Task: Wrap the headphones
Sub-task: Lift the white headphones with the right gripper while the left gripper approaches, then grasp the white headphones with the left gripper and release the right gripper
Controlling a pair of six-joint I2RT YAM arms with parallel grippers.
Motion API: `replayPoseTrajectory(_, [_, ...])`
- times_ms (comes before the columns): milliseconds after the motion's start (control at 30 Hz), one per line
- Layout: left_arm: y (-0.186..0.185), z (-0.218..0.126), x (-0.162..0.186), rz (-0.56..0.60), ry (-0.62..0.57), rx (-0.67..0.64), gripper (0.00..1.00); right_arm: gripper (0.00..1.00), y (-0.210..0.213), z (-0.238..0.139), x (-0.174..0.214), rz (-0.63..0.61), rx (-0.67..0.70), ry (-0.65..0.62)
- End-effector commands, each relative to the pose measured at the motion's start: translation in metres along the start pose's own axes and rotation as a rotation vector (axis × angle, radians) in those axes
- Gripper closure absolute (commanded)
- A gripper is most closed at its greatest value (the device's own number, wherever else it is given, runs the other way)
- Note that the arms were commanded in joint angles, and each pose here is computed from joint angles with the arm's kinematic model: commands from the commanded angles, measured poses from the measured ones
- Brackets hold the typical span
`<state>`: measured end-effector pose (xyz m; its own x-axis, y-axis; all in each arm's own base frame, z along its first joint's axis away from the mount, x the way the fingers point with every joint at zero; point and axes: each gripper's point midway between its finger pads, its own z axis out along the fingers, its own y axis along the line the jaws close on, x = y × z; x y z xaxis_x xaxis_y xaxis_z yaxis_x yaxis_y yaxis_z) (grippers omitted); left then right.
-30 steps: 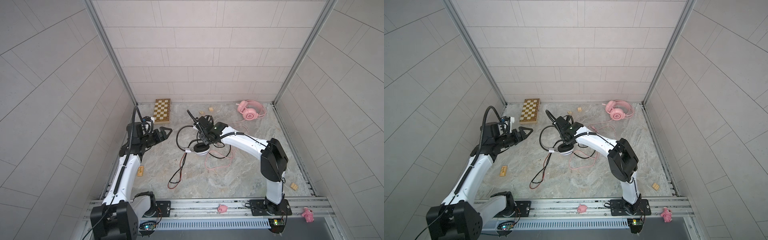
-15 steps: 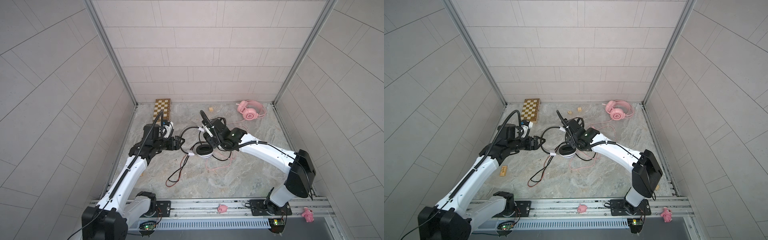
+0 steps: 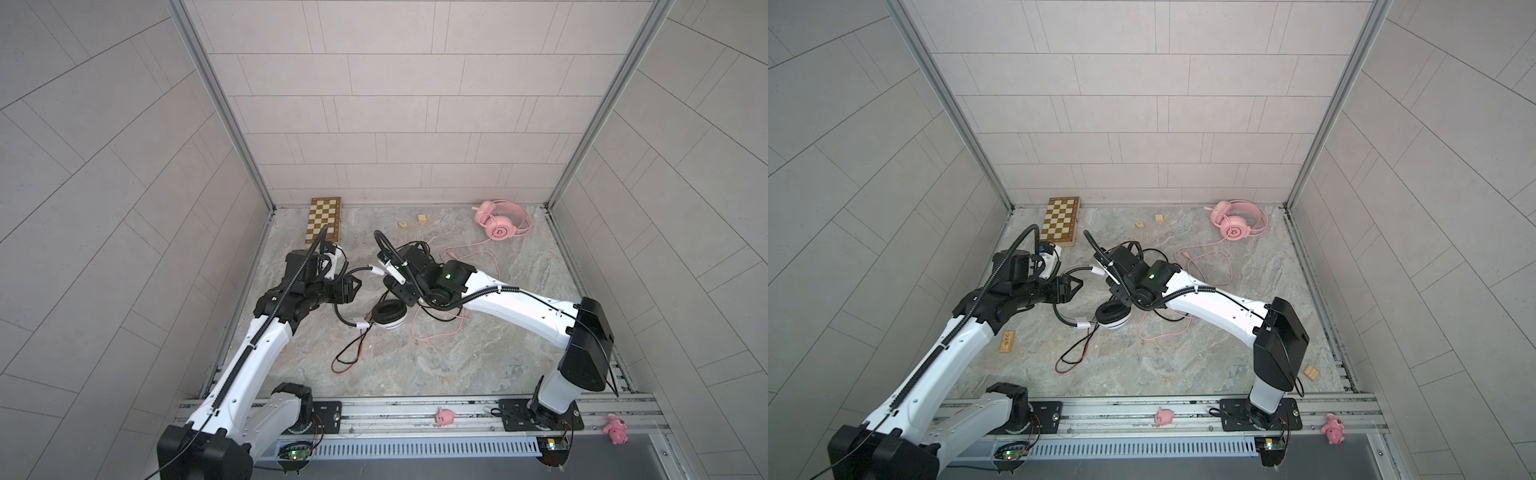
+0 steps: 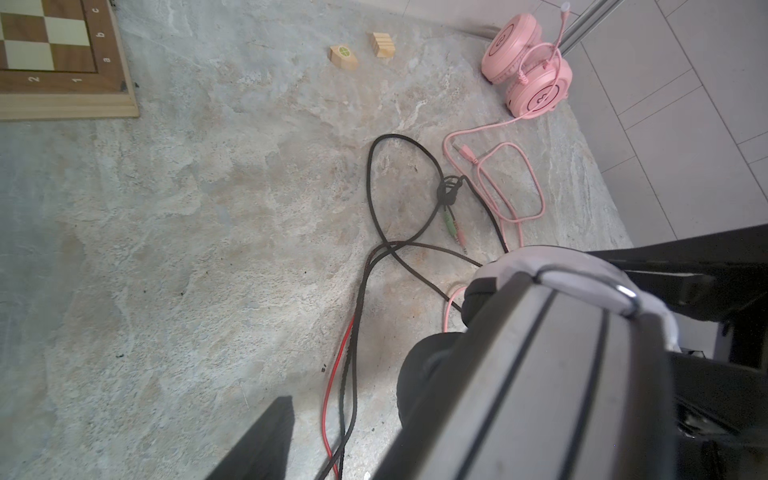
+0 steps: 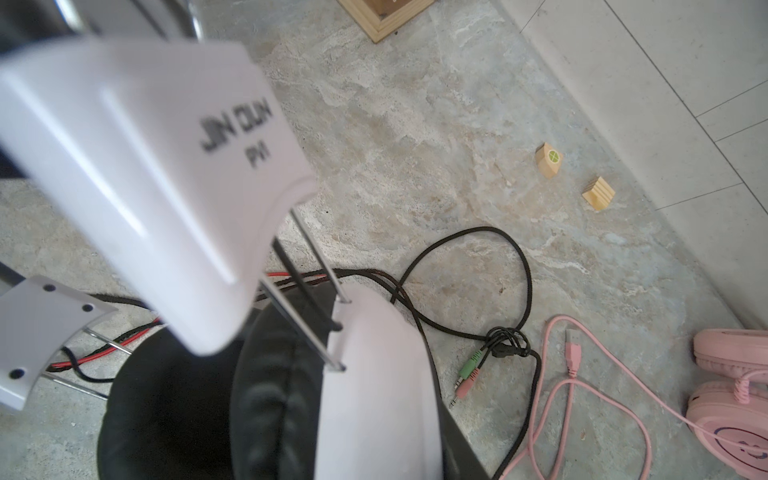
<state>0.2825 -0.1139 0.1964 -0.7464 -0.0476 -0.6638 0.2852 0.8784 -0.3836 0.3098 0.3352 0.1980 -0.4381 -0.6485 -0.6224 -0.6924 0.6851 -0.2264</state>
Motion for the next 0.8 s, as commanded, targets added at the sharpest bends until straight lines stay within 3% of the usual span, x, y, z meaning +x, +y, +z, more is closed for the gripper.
replayPoseTrajectory(0, [0.009, -0.005, -0.009, 0.009, -0.013, -0.077, 0.46, 0.73, -0.007, -0.017, -0.022, 0.006, 0.015, -0.080])
replayPoseTrajectory(233, [0.011, 0.000, -0.007, -0.008, 0.017, -0.077, 0.82, 0.70, -0.008, -0.022, -0.025, 0.034, 0.017, -0.119])
replayPoseTrajectory(300, [0.013, -0.001, -0.006, -0.010, 0.020, -0.091, 0.88, 0.65, -0.007, -0.024, -0.028, 0.044, 0.007, -0.134])
replayPoseTrajectory(533, [0.026, -0.006, -0.005, -0.013, 0.022, -0.172, 1.00, 0.36, -0.004, -0.039, -0.039, 0.109, -0.043, -0.219])
replayPoseTrajectory(767, [0.041, -0.017, -0.005, -0.019, 0.005, -0.270, 1.00, 0.24, -0.032, -0.071, -0.040, 0.226, -0.023, -0.325])
